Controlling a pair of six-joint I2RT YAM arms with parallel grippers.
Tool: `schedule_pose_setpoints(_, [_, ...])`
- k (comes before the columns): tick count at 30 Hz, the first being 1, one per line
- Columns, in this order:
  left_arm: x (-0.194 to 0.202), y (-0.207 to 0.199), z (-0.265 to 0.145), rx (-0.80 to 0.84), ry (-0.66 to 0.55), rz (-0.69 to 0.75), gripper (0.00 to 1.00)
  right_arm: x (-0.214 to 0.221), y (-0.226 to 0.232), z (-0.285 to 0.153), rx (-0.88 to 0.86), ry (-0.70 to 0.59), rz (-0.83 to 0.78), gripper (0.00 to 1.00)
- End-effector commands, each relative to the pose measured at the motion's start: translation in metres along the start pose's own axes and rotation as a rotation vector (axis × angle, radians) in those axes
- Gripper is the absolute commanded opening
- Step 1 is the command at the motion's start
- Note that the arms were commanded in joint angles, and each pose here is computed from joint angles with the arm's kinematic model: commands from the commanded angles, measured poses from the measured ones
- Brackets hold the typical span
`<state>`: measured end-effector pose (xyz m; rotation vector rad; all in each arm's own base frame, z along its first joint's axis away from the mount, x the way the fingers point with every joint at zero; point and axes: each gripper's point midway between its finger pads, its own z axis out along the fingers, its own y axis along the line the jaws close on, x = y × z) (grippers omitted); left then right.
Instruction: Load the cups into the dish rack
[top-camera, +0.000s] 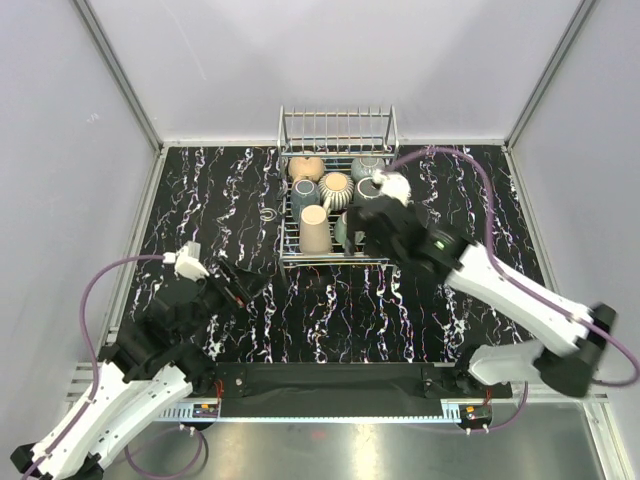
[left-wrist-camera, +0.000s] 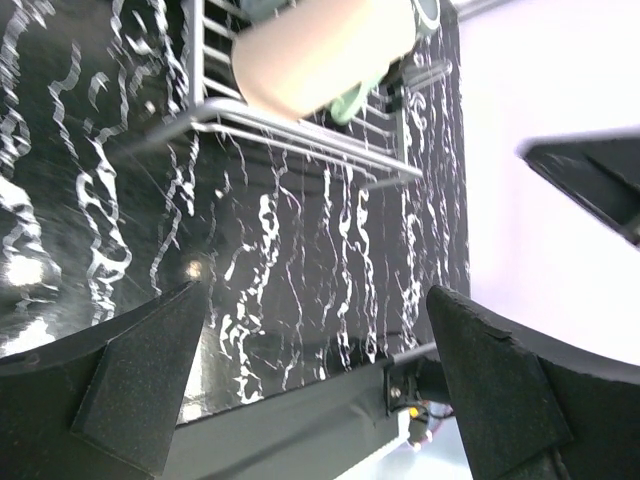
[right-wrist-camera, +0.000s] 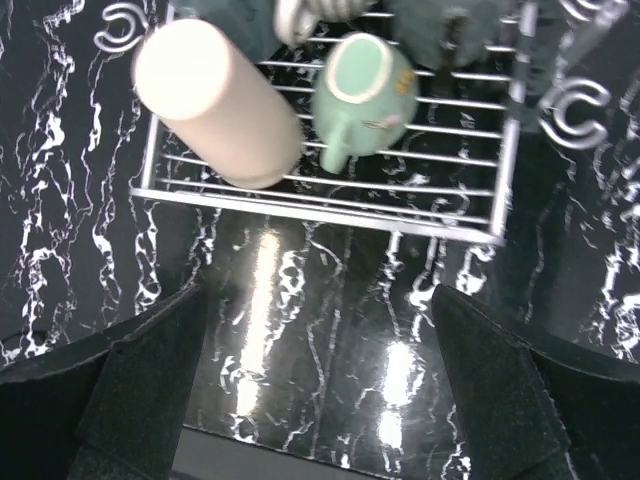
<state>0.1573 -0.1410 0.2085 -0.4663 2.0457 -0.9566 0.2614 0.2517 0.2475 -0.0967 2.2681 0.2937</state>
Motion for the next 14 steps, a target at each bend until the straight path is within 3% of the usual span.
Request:
schedule_pose_setpoints(1, [0.012,-0.020,0.008,0.109,0.055,-0.049,0.99,0.028,-0.037,-0.007,0.057,-0.039,0.048,1.00])
schedule_pose_setpoints(11, [0.037,-0.036,0.031,0.228,0.156,-0.080,0.99,0.097,-0.105,-0.029,0.051,-0.124,0.372,1.00])
schedule_pose_setpoints(13, [0.041,-0.044,0.034,0.308,0.162,-0.089,0.99,0.103,-0.116,-0.030,0.010,-0.197,0.453,1.00])
schedule_pose_setpoints(14, [0.033,-0.063,0.027,0.426,0.123,-0.103,0.99,0.097,-0.114,-0.041,-0.066,-0.243,0.486,1.00])
